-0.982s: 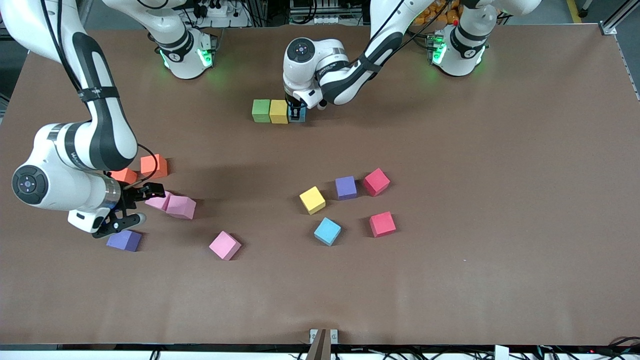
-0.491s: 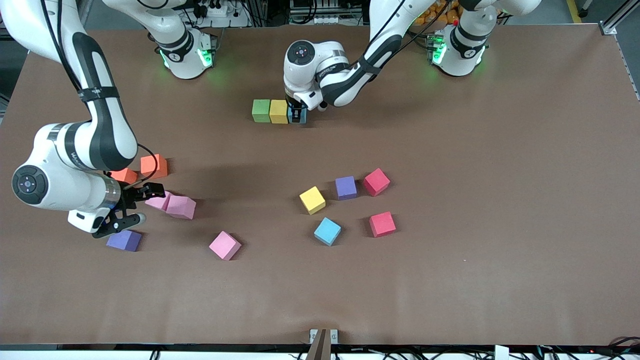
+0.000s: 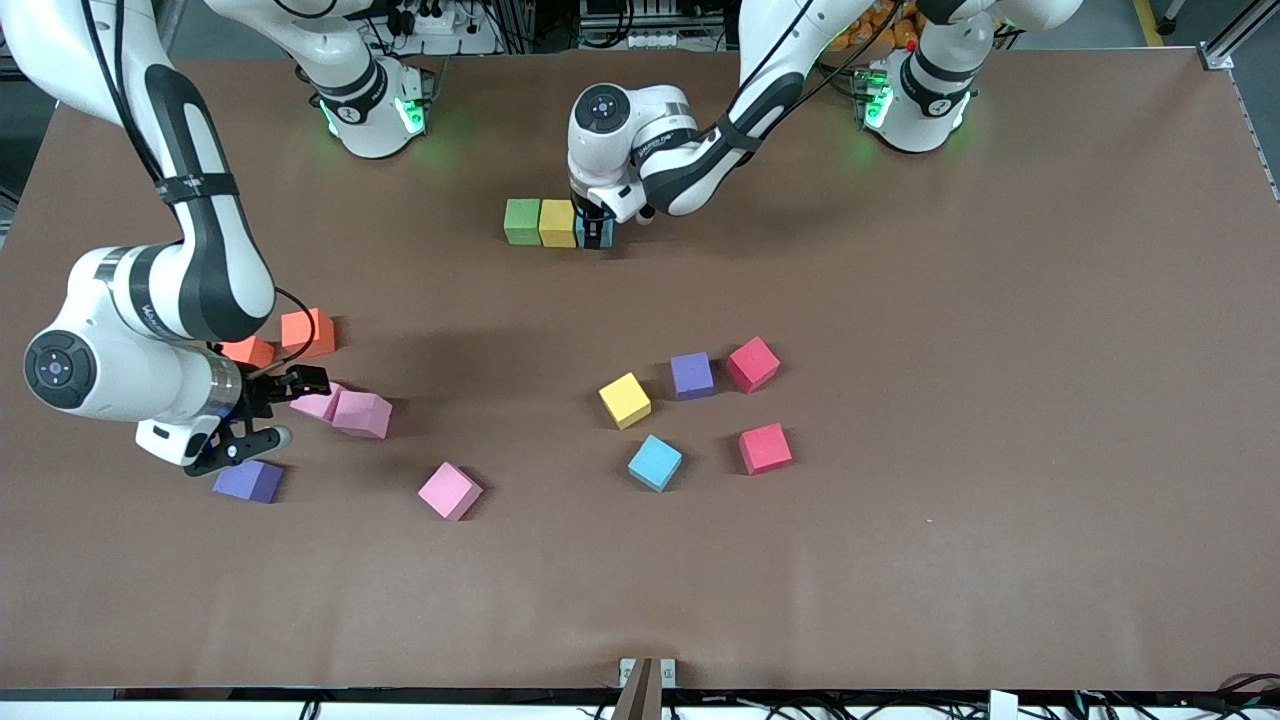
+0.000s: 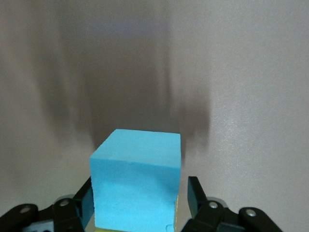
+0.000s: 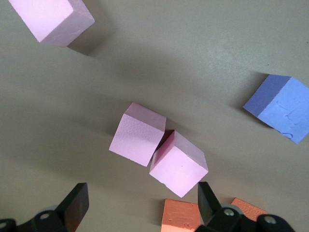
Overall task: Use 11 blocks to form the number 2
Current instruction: 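Lower the cyan cube next to the yellow cube and adjust it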
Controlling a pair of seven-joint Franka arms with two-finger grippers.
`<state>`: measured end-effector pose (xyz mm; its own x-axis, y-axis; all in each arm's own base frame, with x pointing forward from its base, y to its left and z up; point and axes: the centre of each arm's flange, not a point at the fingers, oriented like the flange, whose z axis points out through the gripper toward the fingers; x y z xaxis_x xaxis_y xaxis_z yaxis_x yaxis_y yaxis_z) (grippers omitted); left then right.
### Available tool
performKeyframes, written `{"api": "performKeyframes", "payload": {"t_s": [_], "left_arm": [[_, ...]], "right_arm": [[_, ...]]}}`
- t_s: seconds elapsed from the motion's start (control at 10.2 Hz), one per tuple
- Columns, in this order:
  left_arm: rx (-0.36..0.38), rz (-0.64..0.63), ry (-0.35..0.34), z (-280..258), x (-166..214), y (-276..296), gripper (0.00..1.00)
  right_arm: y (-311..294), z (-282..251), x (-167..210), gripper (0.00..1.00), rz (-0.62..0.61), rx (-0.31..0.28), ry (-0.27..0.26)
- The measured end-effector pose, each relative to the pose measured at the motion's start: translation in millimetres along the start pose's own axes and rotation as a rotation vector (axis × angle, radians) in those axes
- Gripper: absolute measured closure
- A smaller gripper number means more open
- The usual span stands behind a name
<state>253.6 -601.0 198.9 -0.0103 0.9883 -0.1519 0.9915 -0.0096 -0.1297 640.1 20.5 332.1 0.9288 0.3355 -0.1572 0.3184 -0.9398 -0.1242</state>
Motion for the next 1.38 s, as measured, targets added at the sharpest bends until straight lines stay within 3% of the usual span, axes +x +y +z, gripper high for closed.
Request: {"api": "performKeyframes", "payload": {"t_s": [1.38], "left_arm": [[0.015,0.018,-0.009,-4,-8,-12,0.2]], "right_arm": [[0,0,0,0.0,0.0,0.0,0.0]]}}
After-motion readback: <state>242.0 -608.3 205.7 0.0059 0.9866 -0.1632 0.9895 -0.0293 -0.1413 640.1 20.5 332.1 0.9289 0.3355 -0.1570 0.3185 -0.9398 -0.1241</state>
